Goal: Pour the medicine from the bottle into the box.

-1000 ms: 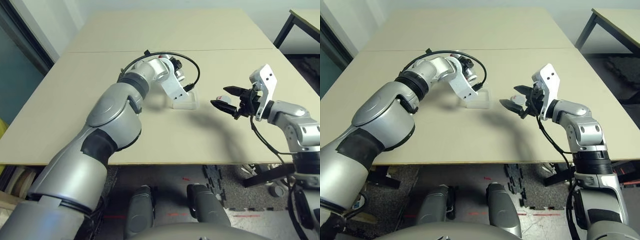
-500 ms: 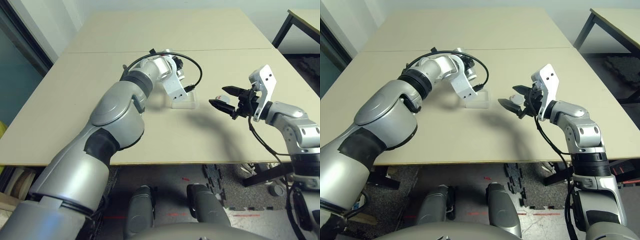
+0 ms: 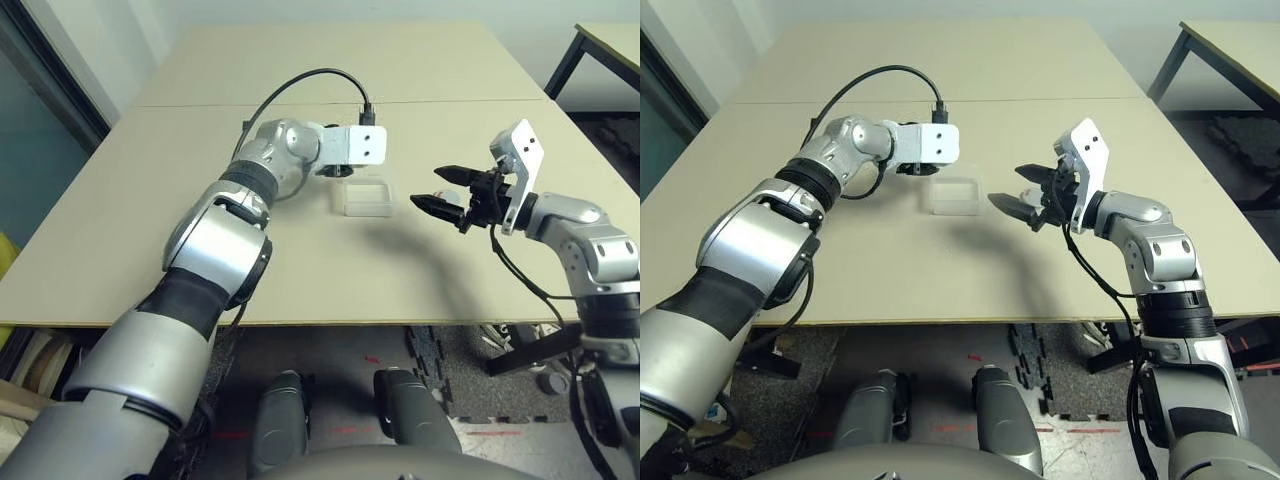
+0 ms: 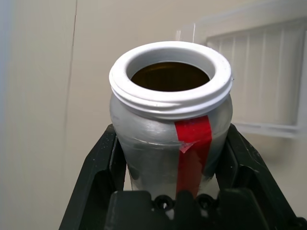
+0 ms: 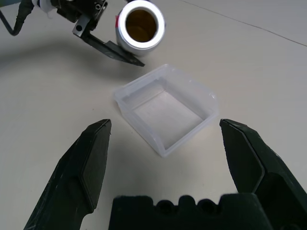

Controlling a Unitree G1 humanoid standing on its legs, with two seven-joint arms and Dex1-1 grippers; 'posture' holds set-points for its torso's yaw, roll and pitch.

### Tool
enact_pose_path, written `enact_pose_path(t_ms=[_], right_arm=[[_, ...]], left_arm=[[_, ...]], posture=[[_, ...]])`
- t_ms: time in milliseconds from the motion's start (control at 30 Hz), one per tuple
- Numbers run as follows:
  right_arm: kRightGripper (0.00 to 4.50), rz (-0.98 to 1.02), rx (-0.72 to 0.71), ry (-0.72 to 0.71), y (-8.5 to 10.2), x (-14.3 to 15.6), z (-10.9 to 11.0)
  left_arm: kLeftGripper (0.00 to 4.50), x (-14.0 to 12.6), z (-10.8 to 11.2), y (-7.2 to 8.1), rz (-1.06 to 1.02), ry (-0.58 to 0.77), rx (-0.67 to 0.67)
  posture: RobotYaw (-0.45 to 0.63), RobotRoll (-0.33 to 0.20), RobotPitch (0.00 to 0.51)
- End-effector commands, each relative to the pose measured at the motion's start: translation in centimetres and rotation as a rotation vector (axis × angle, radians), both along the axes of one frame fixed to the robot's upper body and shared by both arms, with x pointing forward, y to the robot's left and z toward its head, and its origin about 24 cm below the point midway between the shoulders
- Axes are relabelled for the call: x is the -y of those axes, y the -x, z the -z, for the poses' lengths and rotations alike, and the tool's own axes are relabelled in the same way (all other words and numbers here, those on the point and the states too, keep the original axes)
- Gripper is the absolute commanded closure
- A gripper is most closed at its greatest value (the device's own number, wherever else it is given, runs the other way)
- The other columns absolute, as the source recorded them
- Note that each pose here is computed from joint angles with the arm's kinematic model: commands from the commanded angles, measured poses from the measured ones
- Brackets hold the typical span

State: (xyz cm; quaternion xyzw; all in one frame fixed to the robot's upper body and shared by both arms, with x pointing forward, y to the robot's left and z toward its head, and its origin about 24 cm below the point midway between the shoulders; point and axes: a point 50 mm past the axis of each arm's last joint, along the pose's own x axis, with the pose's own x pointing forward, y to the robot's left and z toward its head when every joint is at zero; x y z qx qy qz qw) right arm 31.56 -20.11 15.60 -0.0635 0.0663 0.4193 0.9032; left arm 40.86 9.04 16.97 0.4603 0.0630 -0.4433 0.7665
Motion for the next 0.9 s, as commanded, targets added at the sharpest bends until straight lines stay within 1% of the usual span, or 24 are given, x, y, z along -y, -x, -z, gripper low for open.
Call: enact_pose_path(t_ms=[33, 67, 167, 267, 333, 367, 467, 567, 767, 900], right_arm=[[0.00, -0.035, 0.007, 0.018, -0.4, -0.4, -0.3], [0.00, -0.042, 0.008, 0.016, -0.5, -0.5, -0.4], [0.00, -0.061, 0.007, 0.009, -0.7, -0.9, -0.5], [0.00, -0.078, 0.011, 0.012, -0.8, -1.2, -0.6], [0.00, -0.083, 0.015, 0.010, -0.9, -1.3, -0.8], [0.00, -0.085, 0.016, 0.009, -0.9, -1.4, -0.9], [0.00, -0.089, 0.015, 0.010, -1.0, -1.4, -0.9], [0.00, -0.092, 0.014, 0.010, -1.0, -1.4, -0.9], [0.00, -0.096, 0.017, 0.008, -1.1, -1.6, -1.0], [0.00, -0.095, 0.018, 0.006, -1.1, -1.6, -1.0]], left_arm=[[1.75, -1.4, -0.1, 0.0, -0.067, 0.278, -0.106], [1.75, -1.8, 0.1, 0.1, -0.074, 0.326, -0.136], [1.75, -2.9, 0.8, 0.3, -0.098, 0.414, -0.182], [1.75, -4.2, 1.1, 0.3, -0.154, 0.598, -0.219], [1.75, -5.4, 1.4, 0.5, -0.194, 0.766, -0.269], [1.75, -5.9, 1.8, 0.6, -0.207, 0.809, -0.285], [1.75, -6.8, 3.3, 1.4, -0.203, 0.845, -0.317], [1.75, -7.0, 4.2, 2.1, -0.183, 0.863, -0.332], [1.75, -7.8, 3.9, 2.4, -0.238, 0.969, -0.304], [1.75, -8.3, 3.6, 2.4, -0.266, 0.953, -0.267]], posture=[[-0.08, 0.000, 0.082], [-0.08, 0.000, 0.082], [-0.07, 0.000, 0.080], [-0.08, 0.000, 0.080], [-0.07, 0.000, 0.082], [-0.07, 0.000, 0.083], [-0.07, 0.000, 0.087], [-0.06, 0.000, 0.089], [-0.06, 0.000, 0.093], [-0.07, 0.000, 0.094]])
